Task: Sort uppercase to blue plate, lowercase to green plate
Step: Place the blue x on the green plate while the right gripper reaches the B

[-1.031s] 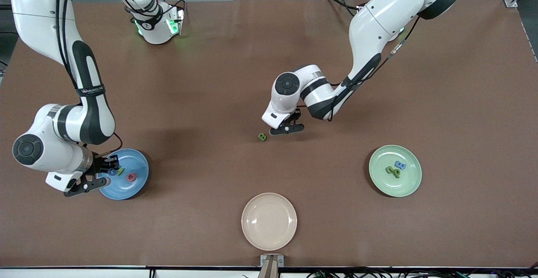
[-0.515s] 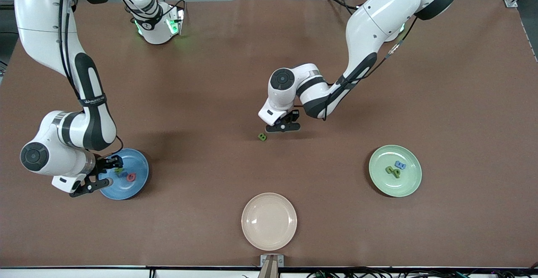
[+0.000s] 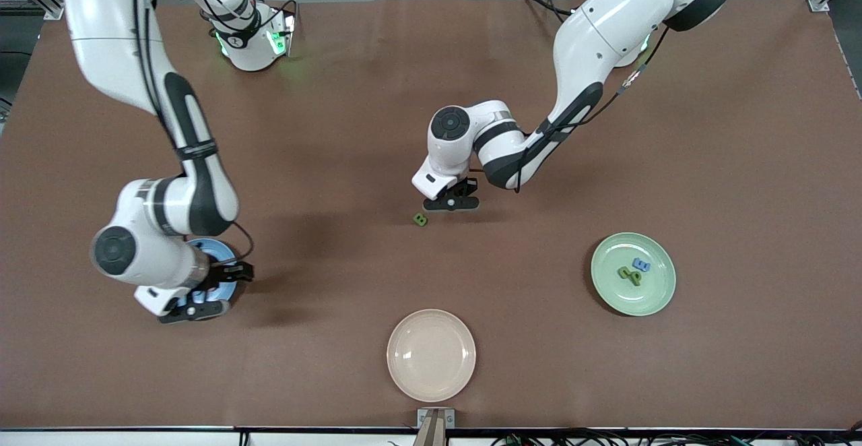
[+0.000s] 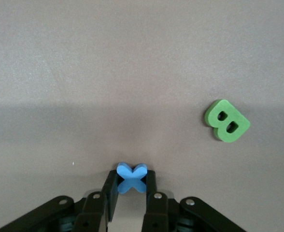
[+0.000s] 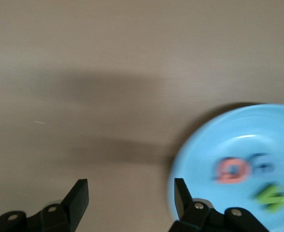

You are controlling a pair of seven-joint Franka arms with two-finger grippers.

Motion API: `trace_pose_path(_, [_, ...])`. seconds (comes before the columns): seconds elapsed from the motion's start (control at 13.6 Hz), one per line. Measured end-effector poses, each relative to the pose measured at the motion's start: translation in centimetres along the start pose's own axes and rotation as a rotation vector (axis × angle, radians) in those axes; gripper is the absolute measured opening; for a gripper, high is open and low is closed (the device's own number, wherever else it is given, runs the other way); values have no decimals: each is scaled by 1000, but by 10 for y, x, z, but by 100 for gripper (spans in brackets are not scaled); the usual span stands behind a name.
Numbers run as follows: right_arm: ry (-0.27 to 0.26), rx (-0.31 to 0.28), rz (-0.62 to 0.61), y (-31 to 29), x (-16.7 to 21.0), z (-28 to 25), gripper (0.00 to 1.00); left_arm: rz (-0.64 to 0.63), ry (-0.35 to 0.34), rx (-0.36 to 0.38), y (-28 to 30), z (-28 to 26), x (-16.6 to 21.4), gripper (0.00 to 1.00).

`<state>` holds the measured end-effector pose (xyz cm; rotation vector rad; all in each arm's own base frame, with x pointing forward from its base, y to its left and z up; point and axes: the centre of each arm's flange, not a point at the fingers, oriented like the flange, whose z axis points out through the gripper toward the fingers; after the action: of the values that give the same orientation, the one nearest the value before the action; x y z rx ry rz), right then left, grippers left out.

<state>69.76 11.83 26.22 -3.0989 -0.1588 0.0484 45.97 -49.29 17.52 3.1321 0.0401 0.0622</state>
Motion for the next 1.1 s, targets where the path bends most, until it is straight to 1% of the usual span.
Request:
trace_pose_path(0.15, [6, -1, 76, -68, -5, -1, 80, 7, 13, 5, -7, 0, 11, 27])
trace_pose_path(0.29, [24, 1, 89, -119, -13, -1, 80, -30, 35, 7, -35, -7, 45, 27])
trace_pose_path(0.44, [33, 2, 50, -155, -22, 0, 80, -88, 62, 21, -74, -26, 87, 27])
trace_pose_path(0.66, [33, 2, -27, -208, -39, 4, 82, -174, 121, 39, -129, -68, 136, 27])
trace_pose_path(0.74, [38, 3, -59, -229, -47, 7, 82, -185, 137, 48, -152, -80, 151, 27])
trace_pose_path(0.88, [40, -3, -144, -283, -72, 26, 83, -175, 155, 69, -213, -95, 186, 27])
trace_pose_path(0.96, [38, -9, -184, -310, -86, 42, 83, -158, 156, 81, -251, -98, 202, 27])
trace_pose_path(1.1, [57, -13, -243, -346, -107, 68, 83, -107, 144, 103, -315, -97, 223, 27])
